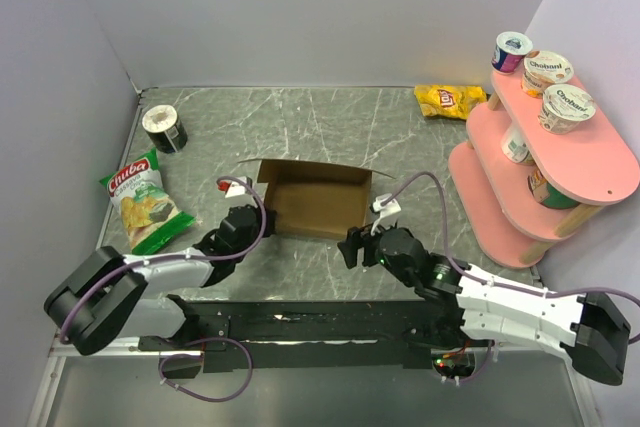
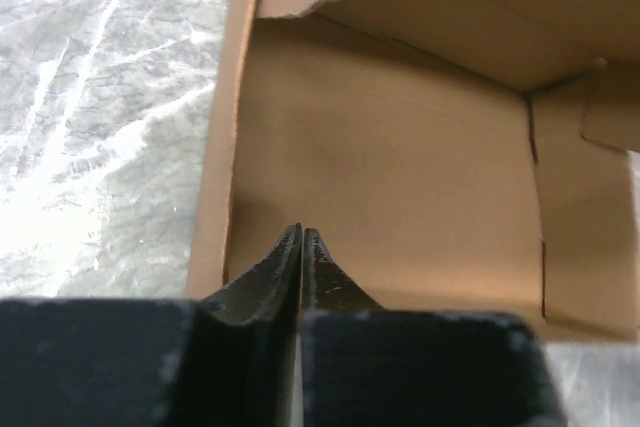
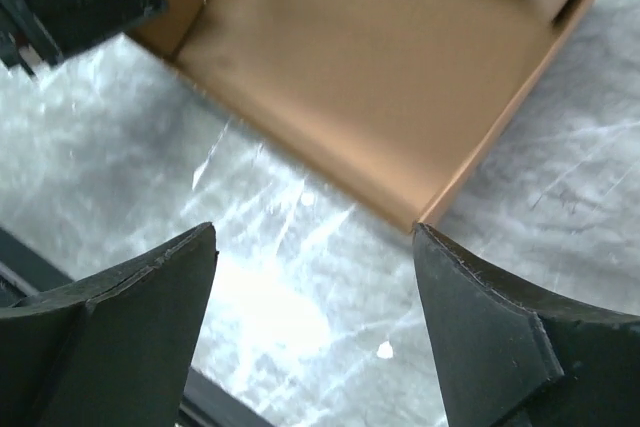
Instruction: Fold the paper box
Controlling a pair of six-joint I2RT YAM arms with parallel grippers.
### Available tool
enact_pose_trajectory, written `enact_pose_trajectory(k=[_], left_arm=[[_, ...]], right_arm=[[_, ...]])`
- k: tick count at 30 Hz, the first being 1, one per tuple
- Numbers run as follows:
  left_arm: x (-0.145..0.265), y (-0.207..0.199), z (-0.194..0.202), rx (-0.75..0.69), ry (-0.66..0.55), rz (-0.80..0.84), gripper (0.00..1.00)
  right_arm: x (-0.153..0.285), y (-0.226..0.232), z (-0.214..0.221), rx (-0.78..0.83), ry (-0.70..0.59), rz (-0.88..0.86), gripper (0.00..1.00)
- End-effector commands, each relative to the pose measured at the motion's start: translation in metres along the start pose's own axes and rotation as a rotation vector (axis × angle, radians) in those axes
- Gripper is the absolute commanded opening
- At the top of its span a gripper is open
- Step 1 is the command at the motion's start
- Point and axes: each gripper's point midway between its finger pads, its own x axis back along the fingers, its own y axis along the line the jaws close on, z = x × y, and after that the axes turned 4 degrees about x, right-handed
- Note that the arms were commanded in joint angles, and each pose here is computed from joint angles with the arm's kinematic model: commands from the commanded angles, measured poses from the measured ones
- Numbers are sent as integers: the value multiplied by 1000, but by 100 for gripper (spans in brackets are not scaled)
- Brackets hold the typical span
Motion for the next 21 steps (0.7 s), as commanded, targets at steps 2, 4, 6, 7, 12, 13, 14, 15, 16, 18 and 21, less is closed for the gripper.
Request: enact_pose_trajectory(k=[2,4,6,7,12,13,14,15,16,18,21], left_arm=[[17,-17,-17,4,-33,77,34],[24,-17,-20,6,-44,91,43],[34,-17,-27,6,-64,106,61],[37,-18,-30,6,-70,117,66],[58,-20,-39,-10,-86,157,93],[62,-22,-41,-13,-87,171,96],[70,-31,-49,-19,-105,218,98],[75,-31,-47,-41,-92,226,98],[79,-34,-51,-63,-95,243,98],[98,-52,-75,-121,-143,311,97],[129,-81,-107,-181,-197,427,100]], right_arm=[[18,14,-8,6,-37,-112,86],[29,18,-13,18,-53,-155,85],[38,21,-22,39,-72,-188,84],[46,20,-26,48,-82,-197,84],[76,35,-72,120,-161,-285,84],[80,39,-80,129,-168,-302,84],[83,41,-86,146,-173,-309,85],[93,47,-106,144,-215,-334,86],[95,50,-113,147,-220,-339,86],[109,58,-145,141,-276,-359,87],[121,68,-184,143,-340,-371,87]])
